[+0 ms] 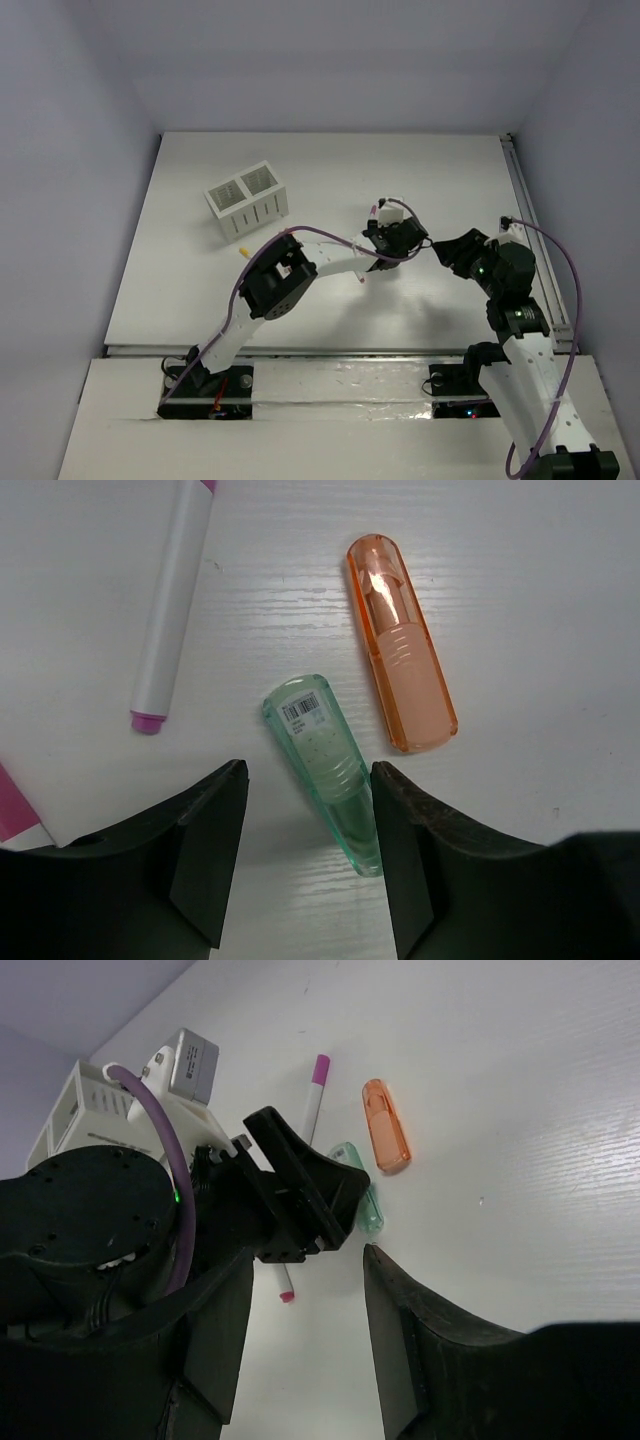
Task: Sort the stationery into containers
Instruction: Pick up the stationery from the center of the board.
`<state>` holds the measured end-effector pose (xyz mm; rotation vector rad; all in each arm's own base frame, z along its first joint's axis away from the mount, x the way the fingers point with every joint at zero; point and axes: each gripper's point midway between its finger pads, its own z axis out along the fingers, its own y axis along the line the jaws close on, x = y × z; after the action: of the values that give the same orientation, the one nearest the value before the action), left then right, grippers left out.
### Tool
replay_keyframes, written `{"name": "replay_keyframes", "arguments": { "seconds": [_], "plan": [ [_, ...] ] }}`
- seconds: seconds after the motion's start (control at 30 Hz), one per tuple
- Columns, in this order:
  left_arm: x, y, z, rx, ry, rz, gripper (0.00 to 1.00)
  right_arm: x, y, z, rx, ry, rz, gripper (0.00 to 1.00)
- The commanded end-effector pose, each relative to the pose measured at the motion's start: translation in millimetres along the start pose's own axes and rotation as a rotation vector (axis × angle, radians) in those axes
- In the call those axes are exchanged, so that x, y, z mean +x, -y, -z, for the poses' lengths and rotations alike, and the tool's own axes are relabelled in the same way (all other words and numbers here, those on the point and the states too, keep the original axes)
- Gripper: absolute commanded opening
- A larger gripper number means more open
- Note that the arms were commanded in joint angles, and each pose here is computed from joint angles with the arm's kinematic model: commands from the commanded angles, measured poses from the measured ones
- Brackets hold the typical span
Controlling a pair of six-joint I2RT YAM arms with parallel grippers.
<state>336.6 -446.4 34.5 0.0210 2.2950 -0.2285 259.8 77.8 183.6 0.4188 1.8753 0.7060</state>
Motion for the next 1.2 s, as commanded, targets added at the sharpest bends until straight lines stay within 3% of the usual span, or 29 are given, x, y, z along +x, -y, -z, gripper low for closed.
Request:
{"name": "replay_keyframes", "arguments": {
  "seconds": [0.0, 0.07, 0.17, 0.33, 0.5, 0.6, 0.73, 0.83, 1.0, 1.17],
  "plan": [
    [-11, -3, -5, -0.014, 0.01, 0.0, 0.47, -9, -16, -1, -0.077, 0.032, 0.015, 0.53],
    [-9, -6, -7, -0.032, 0.01, -0.012, 0.36, -9, -18, 0, -0.082, 0.032, 0.015, 0.53],
    [-6, -13, -8, -0.054, 0.012, -0.03, 0.34, -9, -16, -1, -0.077, 0.03, 0.018, 0.53],
    [-6, -13, -9, -0.055, 0.008, -0.047, 0.49, -7, -17, -2, -0.083, 0.026, 0.014, 0.53],
    [-10, -8, -11, -0.048, 0.015, -0.071, 0.49, -7, -17, -3, -0.086, 0.022, 0.015, 0.53],
    [-7, -3, -14, -0.03, 0.007, -0.076, 0.42, -8, -18, -3, -0.087, 0.026, 0.016, 0.53],
    [-10, 5, -12, 0.017, 0.013, -0.07, 0.2, -8, -18, -4, -0.09, 0.024, 0.019, 0.53],
    [-19, 10, -4, 0.047, 0.029, -0.051, 0.11, -8, -17, -5, -0.09, 0.022, 0.024, 0.53],
    [-45, 11, 19, 0.064, 0.072, -0.017, 0.04, -4, -11, -10, -0.073, 0.013, 0.025, 0.53],
    [-100, 10, 77, 0.158, 0.184, 0.057, 0.01, 2, -2, -14, -0.047, 0.005, 0.022, 0.53]
  ]
}}
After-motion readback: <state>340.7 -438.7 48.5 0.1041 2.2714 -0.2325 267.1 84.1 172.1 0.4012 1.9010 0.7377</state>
